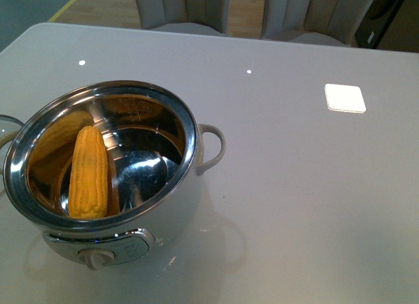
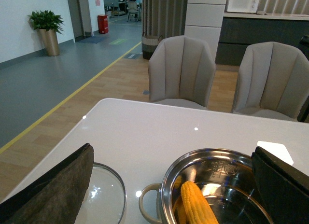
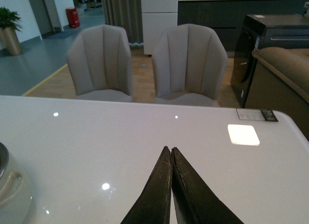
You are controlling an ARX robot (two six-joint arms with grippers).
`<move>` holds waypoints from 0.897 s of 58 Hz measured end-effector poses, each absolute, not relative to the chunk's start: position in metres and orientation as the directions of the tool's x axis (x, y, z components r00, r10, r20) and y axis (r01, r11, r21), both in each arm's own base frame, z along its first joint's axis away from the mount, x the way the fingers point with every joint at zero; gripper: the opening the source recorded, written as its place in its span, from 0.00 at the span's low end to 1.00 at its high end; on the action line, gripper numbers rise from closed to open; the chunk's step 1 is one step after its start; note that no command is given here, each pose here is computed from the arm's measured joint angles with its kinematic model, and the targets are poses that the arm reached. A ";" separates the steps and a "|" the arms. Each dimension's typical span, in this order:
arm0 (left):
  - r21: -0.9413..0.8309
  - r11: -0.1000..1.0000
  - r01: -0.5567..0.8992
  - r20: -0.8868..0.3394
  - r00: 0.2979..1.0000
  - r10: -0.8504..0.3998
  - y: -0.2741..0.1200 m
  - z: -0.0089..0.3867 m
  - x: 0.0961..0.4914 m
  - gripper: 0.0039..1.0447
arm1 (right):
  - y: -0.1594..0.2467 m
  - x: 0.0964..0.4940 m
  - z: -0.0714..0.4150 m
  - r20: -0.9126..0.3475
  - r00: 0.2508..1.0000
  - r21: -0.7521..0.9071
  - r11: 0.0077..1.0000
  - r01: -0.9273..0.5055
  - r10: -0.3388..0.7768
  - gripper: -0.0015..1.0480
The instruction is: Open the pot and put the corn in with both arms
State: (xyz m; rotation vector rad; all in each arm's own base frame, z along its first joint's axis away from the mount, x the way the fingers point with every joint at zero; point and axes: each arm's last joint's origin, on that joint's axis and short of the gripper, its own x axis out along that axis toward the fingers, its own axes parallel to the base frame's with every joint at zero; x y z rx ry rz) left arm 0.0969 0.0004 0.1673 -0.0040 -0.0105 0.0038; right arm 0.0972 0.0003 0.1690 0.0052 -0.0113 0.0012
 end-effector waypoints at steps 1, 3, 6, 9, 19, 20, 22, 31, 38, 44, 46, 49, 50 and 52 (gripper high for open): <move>-0.004 1.000 -0.004 0.010 1.000 0.004 0.000 0.167 0.097 0.94 | 0.000 0.097 0.169 0.012 1.000 0.005 1.000 -0.001 0.001 0.02; -0.004 1.000 -0.004 0.010 1.000 0.004 0.000 0.167 0.097 0.94 | 0.000 0.097 0.169 0.012 1.000 0.005 1.000 -0.001 0.001 0.02; -0.004 1.000 -0.004 0.010 1.000 0.004 0.000 0.167 0.097 0.94 | 0.000 0.097 0.169 0.012 1.000 0.005 1.000 -0.001 0.001 0.02; -0.004 1.000 -0.004 0.010 1.000 0.004 0.000 0.167 0.097 0.94 | 0.000 0.097 0.169 0.012 1.000 0.005 1.000 -0.001 0.001 0.02; -0.004 1.000 -0.004 0.010 1.000 0.004 0.000 0.167 0.097 0.94 | 0.000 0.097 0.169 0.013 1.000 0.004 1.000 -0.001 0.001 0.15; -0.004 1.000 -0.003 0.010 1.000 0.003 0.000 0.167 0.097 0.94 | 0.000 0.097 0.169 0.013 1.000 0.004 1.000 -0.001 0.001 0.18; -0.004 1.000 -0.004 0.010 1.000 0.004 0.000 0.167 0.097 0.94 | 0.000 0.097 0.169 0.013 1.000 0.004 1.000 -0.001 0.001 0.24; -0.004 1.000 -0.004 0.010 1.000 0.004 0.000 0.167 0.097 0.94 | 0.000 0.097 0.169 0.013 1.000 0.004 1.000 -0.001 0.001 0.52; -0.004 1.000 -0.004 0.010 1.000 0.004 0.000 0.167 0.097 0.94 | 0.000 0.097 0.169 0.013 1.000 0.004 1.000 -0.001 0.001 0.72; -0.004 1.000 -0.004 0.010 1.000 0.004 0.000 0.167 0.097 0.94 | 0.000 0.097 0.169 0.013 1.000 0.004 1.000 -0.001 0.001 0.88; -0.004 1.000 -0.004 0.010 1.000 0.004 0.000 0.167 0.097 0.94 | 0.000 0.097 0.169 0.013 1.000 0.004 1.000 -0.001 0.001 0.92; -0.004 1.000 -0.004 0.010 1.000 0.004 0.000 0.167 0.097 0.94 | 0.000 0.097 0.169 0.013 1.000 0.004 1.000 -0.001 0.001 0.92; -0.004 1.000 -0.004 0.010 1.000 0.004 0.000 0.167 0.097 0.94 | 0.000 0.097 0.169 0.013 1.000 0.004 1.000 -0.001 0.001 0.91; -0.004 1.000 -0.004 0.010 1.000 0.004 0.000 0.167 0.097 0.94 | 0.000 0.097 0.169 0.013 1.000 0.004 1.000 -0.001 0.001 0.91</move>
